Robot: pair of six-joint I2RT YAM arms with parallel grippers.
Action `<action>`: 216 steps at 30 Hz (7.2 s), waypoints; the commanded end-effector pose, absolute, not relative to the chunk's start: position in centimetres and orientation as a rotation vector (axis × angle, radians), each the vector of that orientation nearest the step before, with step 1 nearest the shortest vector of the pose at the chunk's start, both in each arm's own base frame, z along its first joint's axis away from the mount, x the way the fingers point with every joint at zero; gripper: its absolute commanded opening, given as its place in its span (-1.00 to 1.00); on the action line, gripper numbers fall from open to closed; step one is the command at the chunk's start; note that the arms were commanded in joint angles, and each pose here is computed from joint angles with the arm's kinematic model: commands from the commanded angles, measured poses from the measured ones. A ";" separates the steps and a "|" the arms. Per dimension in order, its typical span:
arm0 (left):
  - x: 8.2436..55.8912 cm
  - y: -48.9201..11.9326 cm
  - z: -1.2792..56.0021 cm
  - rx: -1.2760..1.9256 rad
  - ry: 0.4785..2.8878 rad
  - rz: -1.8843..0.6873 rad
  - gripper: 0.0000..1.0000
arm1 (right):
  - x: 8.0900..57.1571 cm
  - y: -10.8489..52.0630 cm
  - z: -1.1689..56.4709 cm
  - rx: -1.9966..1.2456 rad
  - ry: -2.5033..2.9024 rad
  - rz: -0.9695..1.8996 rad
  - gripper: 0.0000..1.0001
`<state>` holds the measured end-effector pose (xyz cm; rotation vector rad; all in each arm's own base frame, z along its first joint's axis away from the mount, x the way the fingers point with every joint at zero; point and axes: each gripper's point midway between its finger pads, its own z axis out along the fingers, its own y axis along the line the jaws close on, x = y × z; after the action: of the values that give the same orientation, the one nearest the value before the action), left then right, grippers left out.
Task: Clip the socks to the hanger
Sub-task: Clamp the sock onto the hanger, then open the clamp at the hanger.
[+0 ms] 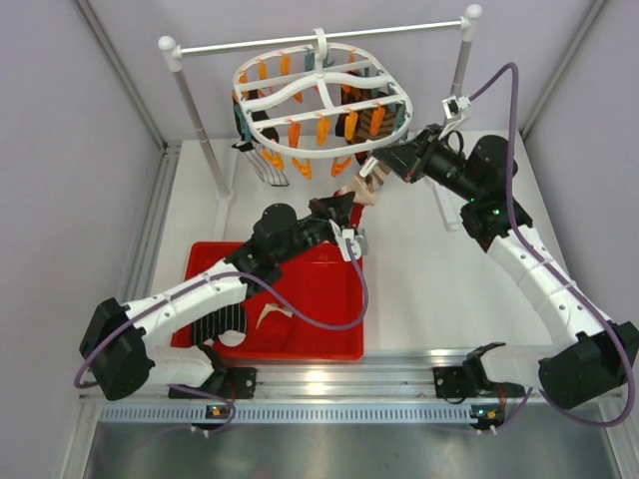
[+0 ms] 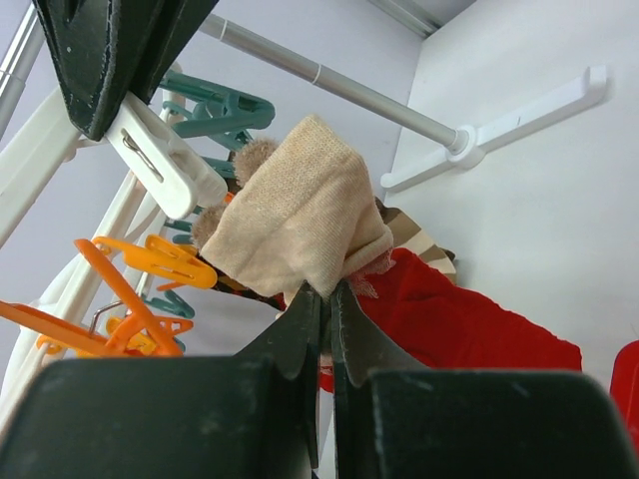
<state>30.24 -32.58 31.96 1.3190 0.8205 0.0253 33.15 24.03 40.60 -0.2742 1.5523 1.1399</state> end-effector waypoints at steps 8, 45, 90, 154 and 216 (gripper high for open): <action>31.5 -32.8 37.8 1.181 0.726 0.061 -1.00 | 32.8 23.8 41.5 -0.315 1.497 1.139 -1.00; 32.8 -33.3 39.0 1.158 0.699 0.065 -1.00 | 32.5 24.3 41.2 -0.356 1.512 1.164 -0.12; 32.9 -26.0 38.4 0.669 1.180 -0.153 0.00 | 33.6 22.5 42.0 -0.330 1.503 1.104 -0.10; 32.5 -29.9 40.2 0.812 1.036 -0.575 -0.12 | 29.0 26.7 42.4 -0.369 1.415 1.211 0.18; 32.7 -30.9 39.7 0.805 1.071 -0.573 -0.07 | 31.2 29.3 44.0 -0.161 1.303 1.274 -0.70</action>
<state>32.80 -31.43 36.60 0.8602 1.1155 -0.5879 33.15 29.20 38.96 -0.1099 1.4615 1.2082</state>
